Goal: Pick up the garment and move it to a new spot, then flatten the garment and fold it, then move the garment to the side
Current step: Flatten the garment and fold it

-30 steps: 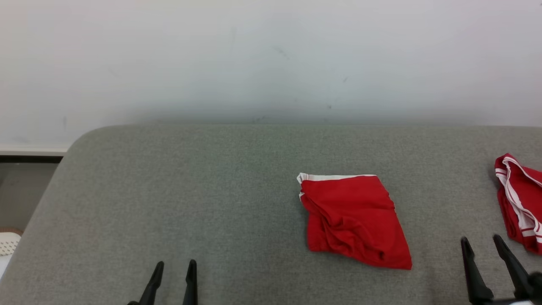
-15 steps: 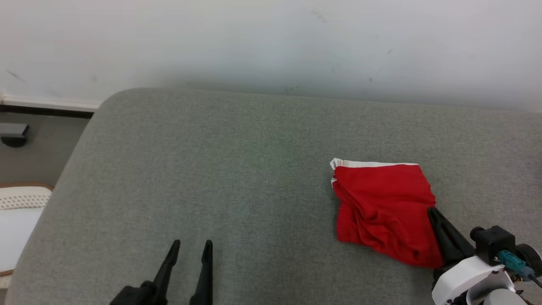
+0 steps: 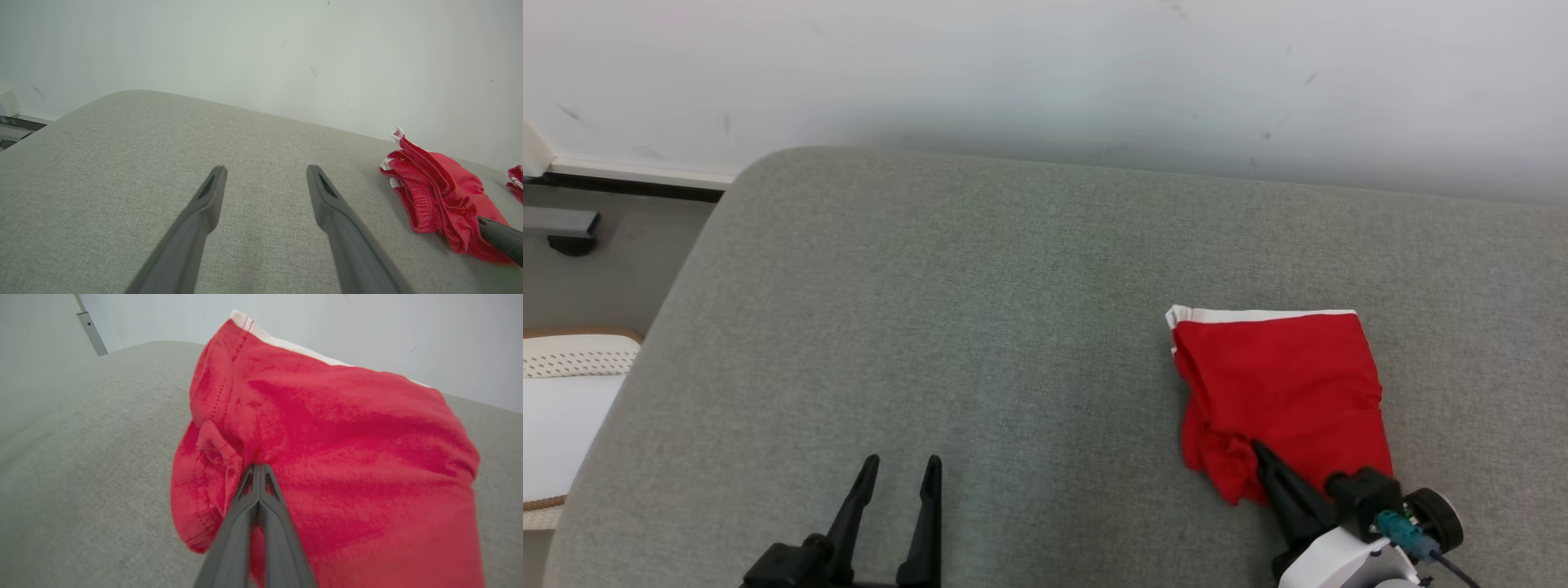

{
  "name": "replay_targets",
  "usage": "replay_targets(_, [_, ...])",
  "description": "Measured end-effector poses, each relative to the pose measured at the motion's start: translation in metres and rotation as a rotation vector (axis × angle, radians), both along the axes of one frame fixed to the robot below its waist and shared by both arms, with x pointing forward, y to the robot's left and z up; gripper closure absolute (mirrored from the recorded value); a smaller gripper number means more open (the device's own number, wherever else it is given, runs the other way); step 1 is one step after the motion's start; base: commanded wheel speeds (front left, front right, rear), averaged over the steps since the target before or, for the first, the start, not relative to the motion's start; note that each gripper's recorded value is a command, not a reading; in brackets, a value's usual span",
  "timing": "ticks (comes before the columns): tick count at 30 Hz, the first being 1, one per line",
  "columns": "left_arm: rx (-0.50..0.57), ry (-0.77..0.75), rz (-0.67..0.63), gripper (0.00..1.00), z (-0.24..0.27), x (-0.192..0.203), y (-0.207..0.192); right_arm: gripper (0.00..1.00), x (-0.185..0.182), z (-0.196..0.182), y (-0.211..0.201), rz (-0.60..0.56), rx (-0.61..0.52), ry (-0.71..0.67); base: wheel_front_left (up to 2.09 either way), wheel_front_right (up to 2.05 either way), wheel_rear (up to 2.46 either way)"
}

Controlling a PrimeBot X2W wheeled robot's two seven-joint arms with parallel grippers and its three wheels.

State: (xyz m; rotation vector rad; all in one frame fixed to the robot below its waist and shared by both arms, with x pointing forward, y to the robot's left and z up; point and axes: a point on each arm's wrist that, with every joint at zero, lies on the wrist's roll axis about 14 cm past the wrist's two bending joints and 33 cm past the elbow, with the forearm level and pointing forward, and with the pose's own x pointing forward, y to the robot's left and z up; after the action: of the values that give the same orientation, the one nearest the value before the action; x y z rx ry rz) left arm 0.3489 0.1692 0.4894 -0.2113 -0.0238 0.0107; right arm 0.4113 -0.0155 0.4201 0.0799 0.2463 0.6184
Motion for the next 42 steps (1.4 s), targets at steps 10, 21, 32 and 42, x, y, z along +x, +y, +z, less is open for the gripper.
replay_targets(10, [-0.004, -0.009, -0.013, 0.00, 0.003, 0.001, -0.005, 1.00, -0.026, 0.004, 0.029, 0.091, 0.009, -0.017, 0.00, 0.00, 0.00])
replay_targets(21, [-0.011, -0.018, -0.021, 0.00, 0.005, -0.001, -0.008, 1.00, -0.048, -0.011, 0.039, 0.136, -0.027, 0.036, 0.00, 0.00, 0.00])
replay_targets(32, [-0.004, -0.047, -0.032, 0.00, 0.013, -0.013, -0.009, 0.15, -0.035, 0.046, -0.023, -0.070, 0.056, -0.129, 0.00, 0.00, 0.00])
replay_targets(42, [0.003, -0.054, -0.093, 0.00, 0.013, -0.020, -0.023, 0.00, -0.048, 0.071, -0.130, -0.385, 0.046, -0.234, 0.00, 0.00, 0.00])
